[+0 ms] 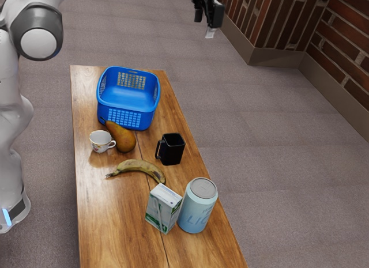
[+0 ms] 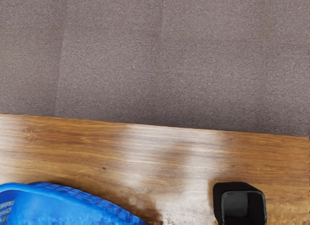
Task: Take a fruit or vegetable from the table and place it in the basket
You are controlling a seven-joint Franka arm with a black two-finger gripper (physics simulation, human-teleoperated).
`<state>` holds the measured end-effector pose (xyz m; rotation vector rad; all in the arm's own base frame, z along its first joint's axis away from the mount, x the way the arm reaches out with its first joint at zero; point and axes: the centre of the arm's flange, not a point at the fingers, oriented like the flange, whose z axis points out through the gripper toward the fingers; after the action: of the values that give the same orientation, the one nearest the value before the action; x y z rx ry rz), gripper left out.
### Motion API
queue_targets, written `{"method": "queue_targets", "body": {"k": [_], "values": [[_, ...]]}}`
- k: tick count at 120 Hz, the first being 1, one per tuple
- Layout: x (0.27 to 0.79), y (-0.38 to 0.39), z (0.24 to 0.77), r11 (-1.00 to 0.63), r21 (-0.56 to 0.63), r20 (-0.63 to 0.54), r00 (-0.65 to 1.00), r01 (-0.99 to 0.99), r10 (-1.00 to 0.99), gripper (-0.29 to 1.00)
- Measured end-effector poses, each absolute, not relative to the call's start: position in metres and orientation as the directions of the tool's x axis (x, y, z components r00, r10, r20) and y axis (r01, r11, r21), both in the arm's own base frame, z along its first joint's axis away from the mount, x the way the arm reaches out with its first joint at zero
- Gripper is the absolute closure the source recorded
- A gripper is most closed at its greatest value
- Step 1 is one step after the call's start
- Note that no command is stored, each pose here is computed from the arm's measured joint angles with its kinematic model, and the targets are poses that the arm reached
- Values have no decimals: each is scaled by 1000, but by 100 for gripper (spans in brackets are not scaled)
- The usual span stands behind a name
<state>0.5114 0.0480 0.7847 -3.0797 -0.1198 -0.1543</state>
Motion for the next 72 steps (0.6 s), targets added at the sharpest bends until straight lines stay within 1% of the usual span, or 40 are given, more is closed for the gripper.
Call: {"method": "queue_targets", "body": {"k": [16,19,25,35,44,61,72], "values": [[512,40,778,-998,-32,66,997,53,51,2],[518,37,770,-998,-32,46,998,49,48,2],[538,26,743,-999,-33,-6,999,37,37,2],[575,7,681,-999,-37,-114,993,12,17,2],[591,2,627,-1000,-15,-181,984,-1,1,2],[591,-9,545,-999,39,-240,970,-35,-43,2],[579,-6,503,-998,55,-242,969,-34,-46,2]]}}
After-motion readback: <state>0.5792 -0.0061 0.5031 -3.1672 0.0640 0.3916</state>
